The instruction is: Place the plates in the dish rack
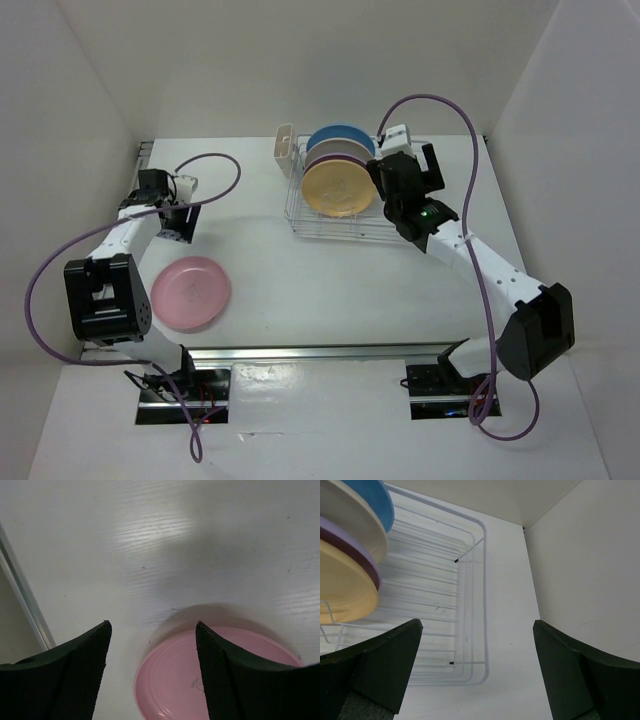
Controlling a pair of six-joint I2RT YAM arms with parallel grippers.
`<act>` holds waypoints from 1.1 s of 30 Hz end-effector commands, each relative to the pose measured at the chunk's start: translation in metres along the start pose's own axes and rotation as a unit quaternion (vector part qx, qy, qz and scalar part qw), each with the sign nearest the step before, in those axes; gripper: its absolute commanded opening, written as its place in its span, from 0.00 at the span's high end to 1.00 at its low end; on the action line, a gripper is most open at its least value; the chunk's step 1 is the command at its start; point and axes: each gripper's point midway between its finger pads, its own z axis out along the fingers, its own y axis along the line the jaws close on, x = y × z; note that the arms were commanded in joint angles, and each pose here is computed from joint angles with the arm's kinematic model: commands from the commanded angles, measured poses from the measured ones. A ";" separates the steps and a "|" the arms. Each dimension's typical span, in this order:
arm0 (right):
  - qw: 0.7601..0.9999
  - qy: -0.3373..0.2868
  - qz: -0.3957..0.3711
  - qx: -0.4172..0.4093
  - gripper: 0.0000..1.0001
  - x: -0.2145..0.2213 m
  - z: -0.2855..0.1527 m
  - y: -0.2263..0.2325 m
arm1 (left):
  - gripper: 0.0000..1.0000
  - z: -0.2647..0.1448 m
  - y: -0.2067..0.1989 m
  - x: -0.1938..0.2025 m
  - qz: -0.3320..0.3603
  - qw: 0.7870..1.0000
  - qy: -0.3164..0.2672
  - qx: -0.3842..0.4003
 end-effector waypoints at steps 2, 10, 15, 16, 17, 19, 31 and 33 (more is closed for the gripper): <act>0.999 -0.028 0.025 0.025 0.00 -0.012 -0.008 -0.020 | 0.29 0.010 -0.023 0.013 0.031 0.997 0.021 0.073; 0.999 -0.028 0.015 0.026 0.00 -0.002 -0.006 -0.017 | 0.29 0.008 -0.033 0.027 0.096 0.986 0.056 0.127; 0.999 -0.030 0.024 0.020 0.00 -0.004 -0.005 -0.013 | 0.28 0.004 -0.035 0.036 0.102 0.985 0.059 0.123; 0.999 -0.030 0.024 0.020 0.00 -0.004 -0.005 -0.013 | 0.28 0.006 -0.035 0.037 0.106 0.985 0.057 0.123; 0.999 -0.030 0.024 0.020 0.00 -0.004 -0.005 -0.013 | 0.28 0.007 -0.036 0.042 0.106 0.984 0.062 0.126; 0.999 -0.027 0.021 0.019 0.00 -0.002 -0.003 -0.011 | 0.28 0.013 -0.037 0.045 0.105 0.984 0.068 0.128; 0.999 -0.022 0.013 0.023 0.00 0.002 -0.005 -0.014 | 0.34 0.042 -0.048 0.036 0.094 0.975 0.094 0.180; 0.999 -0.022 0.013 0.023 0.00 0.002 -0.005 -0.014 | 0.35 0.042 -0.050 0.041 0.093 0.974 0.099 0.183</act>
